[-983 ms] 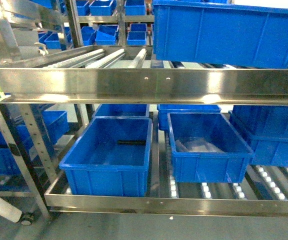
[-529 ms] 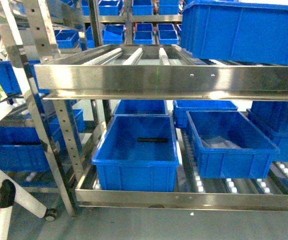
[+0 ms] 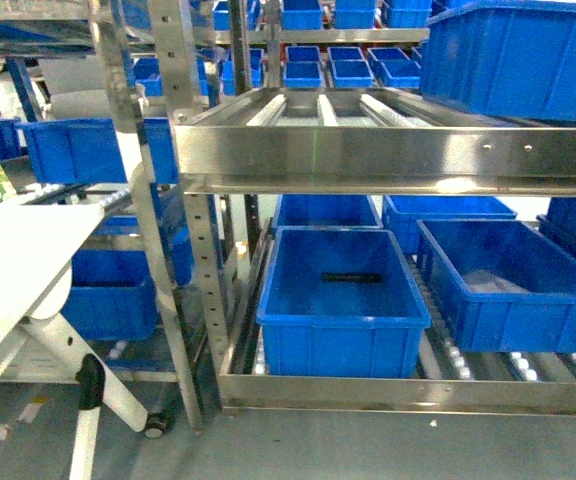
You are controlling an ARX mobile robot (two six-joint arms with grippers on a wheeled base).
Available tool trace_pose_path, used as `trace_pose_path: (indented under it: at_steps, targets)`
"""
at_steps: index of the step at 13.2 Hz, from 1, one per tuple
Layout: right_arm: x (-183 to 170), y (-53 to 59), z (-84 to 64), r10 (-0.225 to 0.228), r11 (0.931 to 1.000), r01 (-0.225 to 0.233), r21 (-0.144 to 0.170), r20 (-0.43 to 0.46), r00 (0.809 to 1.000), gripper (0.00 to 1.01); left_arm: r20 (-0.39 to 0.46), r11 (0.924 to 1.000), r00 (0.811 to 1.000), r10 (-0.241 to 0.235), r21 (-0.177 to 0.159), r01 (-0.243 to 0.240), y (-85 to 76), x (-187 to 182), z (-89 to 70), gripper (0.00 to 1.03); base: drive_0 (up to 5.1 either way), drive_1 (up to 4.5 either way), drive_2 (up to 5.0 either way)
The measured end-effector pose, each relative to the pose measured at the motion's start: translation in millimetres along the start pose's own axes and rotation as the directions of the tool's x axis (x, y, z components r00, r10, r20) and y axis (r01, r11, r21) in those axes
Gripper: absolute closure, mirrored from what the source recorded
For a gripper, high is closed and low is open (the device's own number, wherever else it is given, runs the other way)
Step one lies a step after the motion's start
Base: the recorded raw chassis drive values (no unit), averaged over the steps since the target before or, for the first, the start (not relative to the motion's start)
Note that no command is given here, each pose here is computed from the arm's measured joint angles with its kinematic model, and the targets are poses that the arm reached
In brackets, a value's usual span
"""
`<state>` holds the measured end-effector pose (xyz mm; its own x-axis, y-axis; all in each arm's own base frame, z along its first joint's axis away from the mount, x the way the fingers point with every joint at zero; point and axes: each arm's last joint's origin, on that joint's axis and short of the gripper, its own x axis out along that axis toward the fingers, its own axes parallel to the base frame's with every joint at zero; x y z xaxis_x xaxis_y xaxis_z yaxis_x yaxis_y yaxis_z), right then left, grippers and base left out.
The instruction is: Move flower gift bag to table near conveyor
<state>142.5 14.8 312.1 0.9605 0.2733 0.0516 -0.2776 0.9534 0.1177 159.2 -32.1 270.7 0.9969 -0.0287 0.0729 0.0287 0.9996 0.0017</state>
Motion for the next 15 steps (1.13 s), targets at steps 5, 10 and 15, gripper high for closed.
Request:
trace_pose_path:
  at_steps: [5, 10, 15]
  targets:
    - [0.1, 0.0, -0.1, 0.0, 1.0, 0.0, 0.0, 0.0, 1.0, 0.98, -0.001, 1.0, 1.0, 0.0, 0.0, 0.0, -0.1, 0.2, -0.2, 1.01, -5.1, 2.39, 2.4]
    - [0.0, 0.0, 0.1, 0.0, 1.0, 0.0, 0.0, 0.001, 1.0, 0.98, -0.003, 1.0, 1.0, 0.0, 0.001, 0.0, -0.1, 0.3, -0.4, 1.01, -5.1, 2.36, 2.4]
    - [-0.1, 0.1, 0.2, 0.001, 1.0, -0.001, 0.0, 0.002, 1.0, 0.98, -0.001, 1.0, 1.0, 0.0, 0.0, 0.0, 0.0, 0.1, -0.2, 1.01, -5.1, 2.36, 2.4]
